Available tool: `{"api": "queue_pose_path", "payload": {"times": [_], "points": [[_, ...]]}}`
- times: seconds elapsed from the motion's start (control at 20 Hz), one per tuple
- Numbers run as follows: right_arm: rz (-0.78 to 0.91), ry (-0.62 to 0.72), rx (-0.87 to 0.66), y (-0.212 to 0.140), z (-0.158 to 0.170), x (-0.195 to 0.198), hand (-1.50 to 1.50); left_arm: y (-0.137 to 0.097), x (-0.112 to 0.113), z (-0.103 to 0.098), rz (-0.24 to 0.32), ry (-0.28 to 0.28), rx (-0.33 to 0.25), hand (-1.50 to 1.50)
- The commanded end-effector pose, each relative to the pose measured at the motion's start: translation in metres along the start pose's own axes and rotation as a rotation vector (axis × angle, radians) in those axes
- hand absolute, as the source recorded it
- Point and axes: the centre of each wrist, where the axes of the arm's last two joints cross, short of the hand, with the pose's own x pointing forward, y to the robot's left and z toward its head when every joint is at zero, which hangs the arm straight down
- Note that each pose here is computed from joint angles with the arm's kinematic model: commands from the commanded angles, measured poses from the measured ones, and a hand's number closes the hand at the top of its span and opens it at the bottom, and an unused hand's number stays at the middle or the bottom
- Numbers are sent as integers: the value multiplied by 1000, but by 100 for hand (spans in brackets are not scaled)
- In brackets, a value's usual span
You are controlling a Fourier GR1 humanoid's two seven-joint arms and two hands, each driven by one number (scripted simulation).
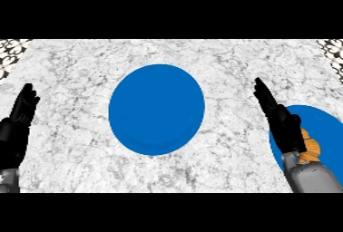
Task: Pick the croissant from the plate and place it in the plate
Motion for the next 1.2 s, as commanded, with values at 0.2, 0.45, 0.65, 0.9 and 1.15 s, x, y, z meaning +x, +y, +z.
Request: {"api": "queue_pose_path", "payload": {"times": [0.2, 0.45, 0.65, 0.9, 1.15], "points": [[-78, -370, 493, 49, -9, 61, 150, -19, 57, -29, 86, -186, -153, 0], [636, -252, 291, 29, 6, 8, 150, -32, 61, -35, 143, -149, -212, 0], [196, -253, 91, 42, 36, -40, -150, -34, 77, -38, 162, -150, -214, 0], [67, -408, 39, 15, 44, -49, -150, -26, 79, -45, 153, -141, -229, 0], [245, -458, 7, -38, 61, 16, -150, -26, 73, -47, 138, -142, -221, 0]]}}
